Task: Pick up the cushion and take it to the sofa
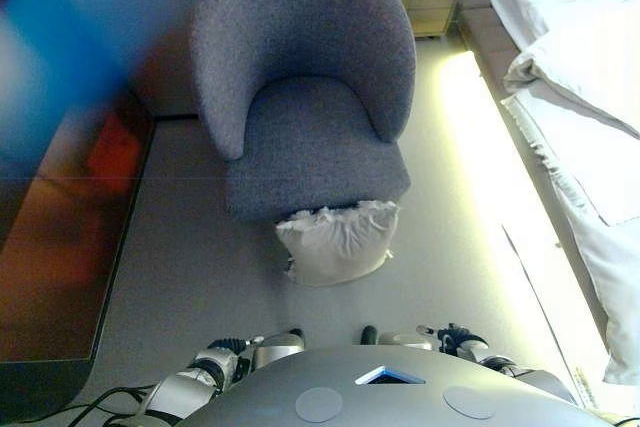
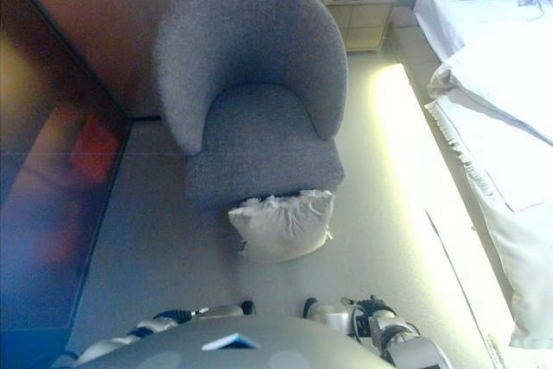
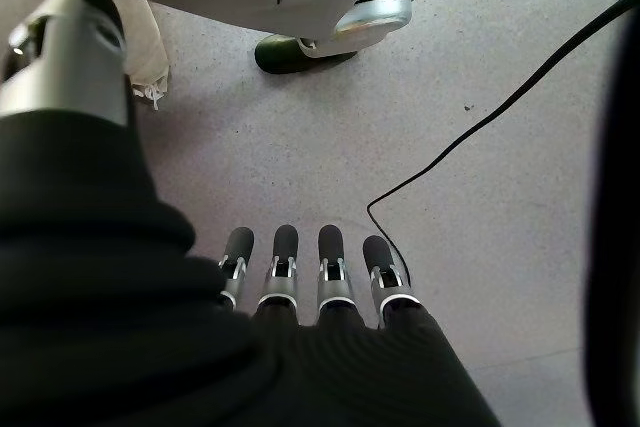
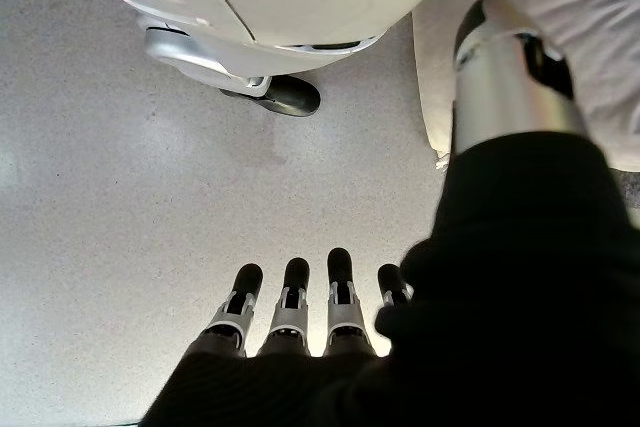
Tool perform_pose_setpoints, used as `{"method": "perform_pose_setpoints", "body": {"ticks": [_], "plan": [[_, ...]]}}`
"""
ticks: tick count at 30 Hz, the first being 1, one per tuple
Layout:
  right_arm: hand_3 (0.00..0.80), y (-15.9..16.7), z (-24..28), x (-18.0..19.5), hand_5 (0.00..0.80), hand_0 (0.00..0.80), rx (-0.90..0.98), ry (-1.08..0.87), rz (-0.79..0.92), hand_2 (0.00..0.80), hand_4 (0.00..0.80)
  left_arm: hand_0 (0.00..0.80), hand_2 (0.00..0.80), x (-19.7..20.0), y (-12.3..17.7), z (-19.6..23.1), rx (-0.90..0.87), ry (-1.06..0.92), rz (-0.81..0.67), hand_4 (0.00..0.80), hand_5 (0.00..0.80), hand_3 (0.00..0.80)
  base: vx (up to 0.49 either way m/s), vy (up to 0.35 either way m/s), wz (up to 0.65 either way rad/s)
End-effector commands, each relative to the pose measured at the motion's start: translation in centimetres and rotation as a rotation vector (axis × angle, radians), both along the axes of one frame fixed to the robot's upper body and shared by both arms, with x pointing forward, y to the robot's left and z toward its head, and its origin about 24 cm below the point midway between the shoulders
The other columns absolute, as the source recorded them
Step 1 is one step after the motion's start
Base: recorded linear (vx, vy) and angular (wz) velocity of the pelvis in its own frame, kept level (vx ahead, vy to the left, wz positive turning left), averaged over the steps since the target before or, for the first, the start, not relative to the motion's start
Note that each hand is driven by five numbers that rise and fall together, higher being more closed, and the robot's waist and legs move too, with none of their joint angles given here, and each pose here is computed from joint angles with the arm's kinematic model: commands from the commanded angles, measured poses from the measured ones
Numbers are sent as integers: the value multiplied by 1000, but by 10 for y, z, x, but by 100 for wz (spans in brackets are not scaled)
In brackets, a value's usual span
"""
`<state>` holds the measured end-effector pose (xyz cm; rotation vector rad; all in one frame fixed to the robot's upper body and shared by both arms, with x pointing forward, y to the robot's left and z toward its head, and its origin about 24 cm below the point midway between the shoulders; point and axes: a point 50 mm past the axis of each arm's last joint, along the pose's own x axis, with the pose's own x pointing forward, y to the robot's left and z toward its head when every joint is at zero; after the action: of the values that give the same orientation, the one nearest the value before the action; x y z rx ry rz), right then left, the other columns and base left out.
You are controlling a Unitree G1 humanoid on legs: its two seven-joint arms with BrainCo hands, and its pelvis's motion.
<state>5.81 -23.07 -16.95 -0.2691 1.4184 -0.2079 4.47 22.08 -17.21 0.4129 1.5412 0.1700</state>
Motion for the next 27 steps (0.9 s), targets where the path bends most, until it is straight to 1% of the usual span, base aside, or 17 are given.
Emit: {"method": "perform_pose_setpoints", "body": {"ticks": [1, 5, 11, 27], "plan": [[0, 5, 1, 18, 0, 0, -7, -10, 55, 0, 0, 0, 0, 11, 1, 1, 10, -5, 17, 0, 0, 0, 0, 0, 0], [0, 5, 1, 19, 0, 0, -8, -8, 57, 0, 0, 0, 0, 12, 0, 1, -4, 3, 26, 0, 0, 0, 0, 0, 0], [0, 4, 1, 18, 0, 0, -8, -6, 56, 0, 0, 0, 0, 12, 1, 1, -10, 18, -4, 0, 0, 0, 0, 0, 0], [0, 5, 1, 16, 0, 0, 0, 13, 57, 0, 0, 0, 0, 8, 4, 2, 15, 43, -28, 0, 0, 0, 7, -9, 0]]}}
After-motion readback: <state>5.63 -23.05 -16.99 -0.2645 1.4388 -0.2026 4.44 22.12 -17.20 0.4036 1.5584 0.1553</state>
